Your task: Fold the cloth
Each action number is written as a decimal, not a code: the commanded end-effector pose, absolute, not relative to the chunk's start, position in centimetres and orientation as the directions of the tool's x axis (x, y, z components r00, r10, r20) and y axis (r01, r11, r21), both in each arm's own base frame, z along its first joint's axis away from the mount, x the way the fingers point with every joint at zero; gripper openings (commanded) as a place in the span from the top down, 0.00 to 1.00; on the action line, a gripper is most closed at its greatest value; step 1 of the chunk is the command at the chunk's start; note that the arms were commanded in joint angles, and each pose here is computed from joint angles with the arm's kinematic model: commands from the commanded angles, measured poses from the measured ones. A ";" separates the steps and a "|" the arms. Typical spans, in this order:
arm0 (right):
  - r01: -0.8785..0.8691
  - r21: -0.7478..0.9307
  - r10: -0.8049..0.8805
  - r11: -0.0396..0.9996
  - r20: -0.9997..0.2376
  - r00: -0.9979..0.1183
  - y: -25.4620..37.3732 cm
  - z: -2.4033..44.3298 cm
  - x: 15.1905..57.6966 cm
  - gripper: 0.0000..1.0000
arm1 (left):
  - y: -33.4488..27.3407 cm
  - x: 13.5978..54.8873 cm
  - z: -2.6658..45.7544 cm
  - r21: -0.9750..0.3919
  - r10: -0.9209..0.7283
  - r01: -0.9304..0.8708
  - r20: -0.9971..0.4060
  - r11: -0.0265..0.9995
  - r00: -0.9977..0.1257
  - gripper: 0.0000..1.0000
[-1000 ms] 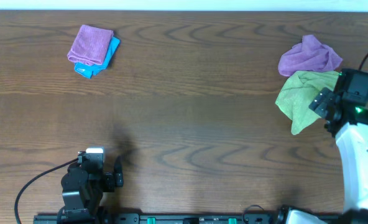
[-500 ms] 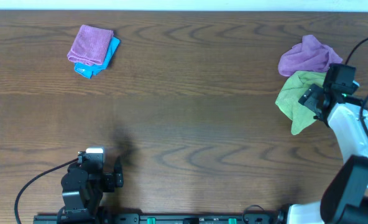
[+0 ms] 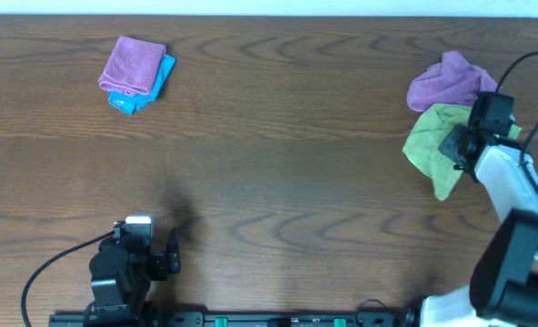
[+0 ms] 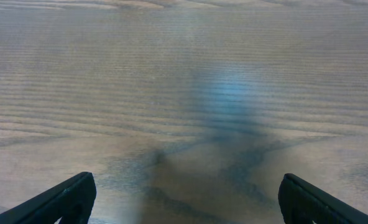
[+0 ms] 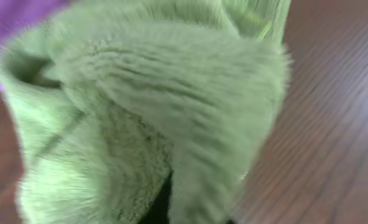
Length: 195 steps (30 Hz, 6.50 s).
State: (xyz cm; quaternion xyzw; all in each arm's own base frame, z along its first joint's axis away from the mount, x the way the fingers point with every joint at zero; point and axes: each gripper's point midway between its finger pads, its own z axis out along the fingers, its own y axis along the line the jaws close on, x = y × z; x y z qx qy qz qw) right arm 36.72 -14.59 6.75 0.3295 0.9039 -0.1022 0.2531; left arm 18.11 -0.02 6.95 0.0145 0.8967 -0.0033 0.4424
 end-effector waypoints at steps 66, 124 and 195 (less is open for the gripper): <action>-0.566 0.331 -0.516 0.755 -0.231 -0.825 22.7 4.8 25.2 0.02 | 0.0 18.0 6.7 0.013 0.029 0.031 -0.789 0.999 -0.614 0.05; -0.466 -0.197 -0.470 0.863 -0.652 -0.595 28.9 20.6 39.5 0.99 | 0.0 18.0 6.7 0.013 0.029 0.031 -0.789 0.999 -0.614 0.05; -0.730 -0.047 -0.712 0.682 -0.270 -0.648 23.5 4.3 32.3 0.33 | -3.9 19.4 9.8 -0.345 -0.254 0.075 -0.804 0.936 -0.537 0.05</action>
